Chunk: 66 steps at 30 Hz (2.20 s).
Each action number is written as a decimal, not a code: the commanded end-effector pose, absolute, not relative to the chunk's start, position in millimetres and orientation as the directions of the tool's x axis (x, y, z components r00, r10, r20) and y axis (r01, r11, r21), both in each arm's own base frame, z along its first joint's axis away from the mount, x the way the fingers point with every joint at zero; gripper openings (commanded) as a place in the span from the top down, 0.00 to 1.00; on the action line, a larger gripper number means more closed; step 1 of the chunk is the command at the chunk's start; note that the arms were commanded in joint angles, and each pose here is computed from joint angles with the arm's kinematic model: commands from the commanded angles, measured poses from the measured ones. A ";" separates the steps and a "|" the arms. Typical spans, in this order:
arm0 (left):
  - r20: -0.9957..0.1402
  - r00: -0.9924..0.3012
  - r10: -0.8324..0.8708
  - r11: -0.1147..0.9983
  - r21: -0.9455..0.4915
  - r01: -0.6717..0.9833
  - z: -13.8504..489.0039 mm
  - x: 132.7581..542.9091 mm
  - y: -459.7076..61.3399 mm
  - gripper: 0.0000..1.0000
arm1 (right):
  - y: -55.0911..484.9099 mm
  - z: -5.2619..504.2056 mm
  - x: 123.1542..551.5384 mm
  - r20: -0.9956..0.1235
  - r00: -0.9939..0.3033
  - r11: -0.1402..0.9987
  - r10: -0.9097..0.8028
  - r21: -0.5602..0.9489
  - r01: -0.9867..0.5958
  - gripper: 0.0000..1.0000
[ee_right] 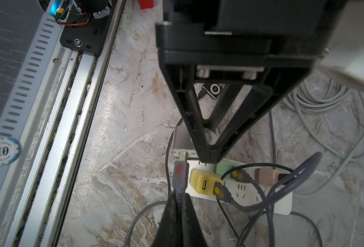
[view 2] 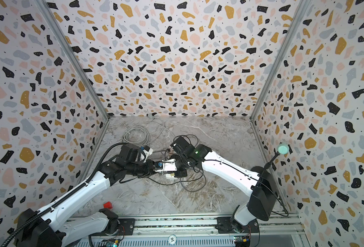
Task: Charge mp3
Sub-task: Insert the charging cable into the MP3 player.
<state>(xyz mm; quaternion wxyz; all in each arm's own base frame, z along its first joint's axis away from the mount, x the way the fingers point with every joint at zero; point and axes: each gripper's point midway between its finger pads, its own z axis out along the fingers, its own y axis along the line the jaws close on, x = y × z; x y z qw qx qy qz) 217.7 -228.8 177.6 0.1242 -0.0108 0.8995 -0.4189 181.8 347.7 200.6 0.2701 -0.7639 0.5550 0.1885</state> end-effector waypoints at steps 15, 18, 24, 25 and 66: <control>-0.329 -0.938 -0.109 0.583 -0.785 0.208 225.5 233.6 -243.7 1.00 | 372.1 200.0 184.9 -0.575 0.258 -0.217 -0.776 -0.140 -0.966 1.00; -0.326 -0.939 -0.108 0.590 -0.781 0.203 223.6 233.8 -243.0 1.00 | 376.2 202.4 186.9 -0.580 0.242 -0.203 -0.778 -0.134 -0.970 1.00; -0.323 -0.940 -0.110 0.592 -0.781 0.199 223.8 234.7 -243.2 1.00 | 384.2 202.4 188.5 -0.586 0.226 -0.188 -0.778 -0.126 -0.974 1.00; -0.323 -0.940 -0.110 0.593 -0.780 0.199 224.1 235.0 -243.3 1.00 | 385.1 202.0 189.8 -0.582 0.224 -0.183 -0.782 -0.129 -0.975 1.00; -0.294 -0.952 -0.087 0.742 -0.657 0.135 198.7 235.9 -220.4 1.00 | 366.0 188.7 200.3 -0.453 0.194 -0.128 -0.870 -0.172 -0.977 1.00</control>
